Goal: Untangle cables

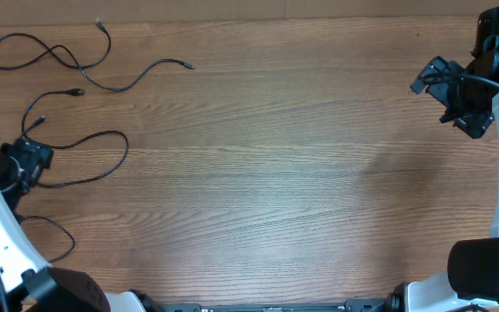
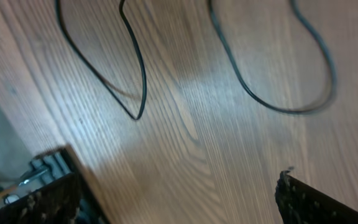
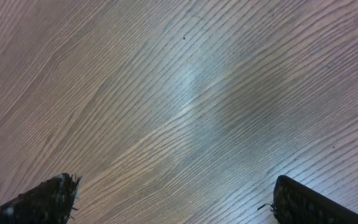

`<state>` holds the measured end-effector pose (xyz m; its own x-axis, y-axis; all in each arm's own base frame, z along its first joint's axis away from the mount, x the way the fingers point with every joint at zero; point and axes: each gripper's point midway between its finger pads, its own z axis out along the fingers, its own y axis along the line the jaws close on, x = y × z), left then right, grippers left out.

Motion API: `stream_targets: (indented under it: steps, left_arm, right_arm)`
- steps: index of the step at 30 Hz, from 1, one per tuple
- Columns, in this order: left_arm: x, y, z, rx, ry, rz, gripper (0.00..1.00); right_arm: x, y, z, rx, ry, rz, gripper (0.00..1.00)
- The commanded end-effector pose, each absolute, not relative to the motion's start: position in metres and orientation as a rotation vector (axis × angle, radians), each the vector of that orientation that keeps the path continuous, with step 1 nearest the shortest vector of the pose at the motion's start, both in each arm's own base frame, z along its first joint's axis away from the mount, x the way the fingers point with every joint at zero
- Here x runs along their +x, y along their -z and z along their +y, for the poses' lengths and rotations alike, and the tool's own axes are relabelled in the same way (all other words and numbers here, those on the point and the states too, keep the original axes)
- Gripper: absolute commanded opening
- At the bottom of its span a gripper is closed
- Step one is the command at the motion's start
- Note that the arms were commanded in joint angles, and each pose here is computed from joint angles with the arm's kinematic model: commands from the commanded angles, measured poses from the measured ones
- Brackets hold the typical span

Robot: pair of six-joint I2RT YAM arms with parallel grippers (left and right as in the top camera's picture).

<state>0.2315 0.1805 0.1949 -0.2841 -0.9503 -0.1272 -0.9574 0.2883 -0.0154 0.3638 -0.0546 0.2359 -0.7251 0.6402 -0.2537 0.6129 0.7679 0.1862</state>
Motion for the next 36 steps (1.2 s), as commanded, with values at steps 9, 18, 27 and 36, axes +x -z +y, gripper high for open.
stream_targets:
  steps: [9,18,27,36]
  left_arm:
    - [0.211,-0.101,0.185,-1.917,-0.215,2.459,0.87]
    - [0.202,-0.066,0.184,-1.916,-0.263,2.458,0.70]
    - [0.194,-0.054,0.195,-1.899,-0.382,2.430,0.41]
    - [0.186,-0.050,0.180,-1.930,-0.322,2.488,0.05]
  right_arm:
    - [0.364,-0.236,-0.057,0.965,-0.114,2.657,1.00]
    - [0.364,-0.236,-0.057,0.965,-0.114,2.657,1.00]
    - [0.364,-0.236,-0.057,0.965,-0.114,2.656,1.00]
    - [0.364,-0.236,-0.057,0.964,-0.114,2.657,1.00]
